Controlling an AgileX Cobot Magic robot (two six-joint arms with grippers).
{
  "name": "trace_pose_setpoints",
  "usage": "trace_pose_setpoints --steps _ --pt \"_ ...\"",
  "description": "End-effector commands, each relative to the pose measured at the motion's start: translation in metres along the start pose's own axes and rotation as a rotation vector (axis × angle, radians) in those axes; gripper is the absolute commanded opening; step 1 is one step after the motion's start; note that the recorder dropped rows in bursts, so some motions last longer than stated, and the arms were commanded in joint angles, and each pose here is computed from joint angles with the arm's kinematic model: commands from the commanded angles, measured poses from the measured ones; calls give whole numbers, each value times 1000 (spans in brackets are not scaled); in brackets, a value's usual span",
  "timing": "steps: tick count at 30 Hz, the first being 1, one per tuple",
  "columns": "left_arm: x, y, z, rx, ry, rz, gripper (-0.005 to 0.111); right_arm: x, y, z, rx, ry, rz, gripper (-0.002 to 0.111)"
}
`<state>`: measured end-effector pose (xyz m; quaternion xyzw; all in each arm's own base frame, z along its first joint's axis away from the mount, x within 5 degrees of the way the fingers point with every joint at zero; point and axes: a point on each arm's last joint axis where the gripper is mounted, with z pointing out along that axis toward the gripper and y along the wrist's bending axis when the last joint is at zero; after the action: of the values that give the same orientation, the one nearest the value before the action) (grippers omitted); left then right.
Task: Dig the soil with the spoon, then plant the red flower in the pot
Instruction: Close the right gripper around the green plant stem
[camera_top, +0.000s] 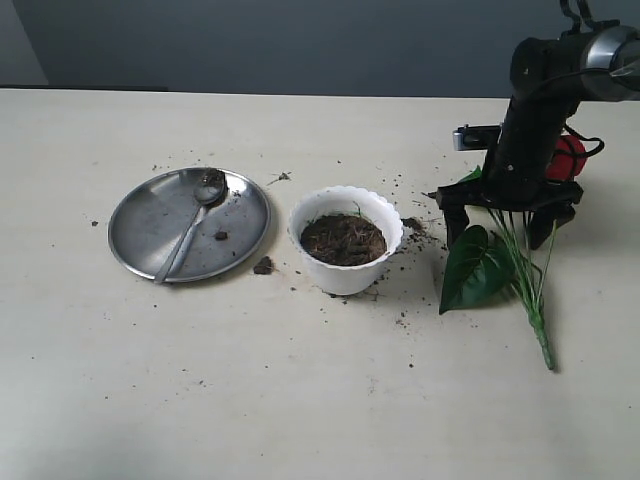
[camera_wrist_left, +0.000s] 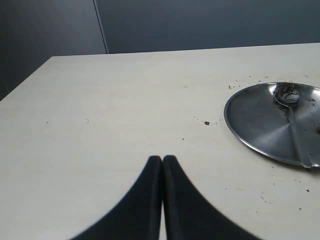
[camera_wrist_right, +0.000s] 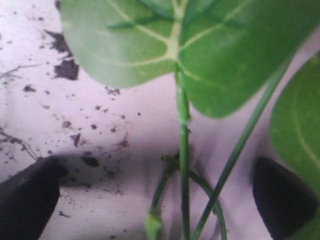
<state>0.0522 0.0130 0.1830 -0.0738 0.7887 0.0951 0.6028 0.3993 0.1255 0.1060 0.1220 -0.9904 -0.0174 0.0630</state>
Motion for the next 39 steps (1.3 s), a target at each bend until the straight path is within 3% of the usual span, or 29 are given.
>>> trace_pose_setpoints --steps 1,9,16,33,39 --pt "0 0 0 0 -8 2 0 -1 -3 15 6 19 -3 105" --pt "0 0 0 0 -8 2 0 -7 -2 15 -1 -52 2 105" --pt "0 0 0 0 -8 2 0 -9 5 15 -85 -73 56 105" --pt "0 0 0 0 -10 2 0 -10 5 15 -75 -75 50 105" --pt "0 0 0 0 -10 2 0 -11 -2 15 0 -88 3 105"
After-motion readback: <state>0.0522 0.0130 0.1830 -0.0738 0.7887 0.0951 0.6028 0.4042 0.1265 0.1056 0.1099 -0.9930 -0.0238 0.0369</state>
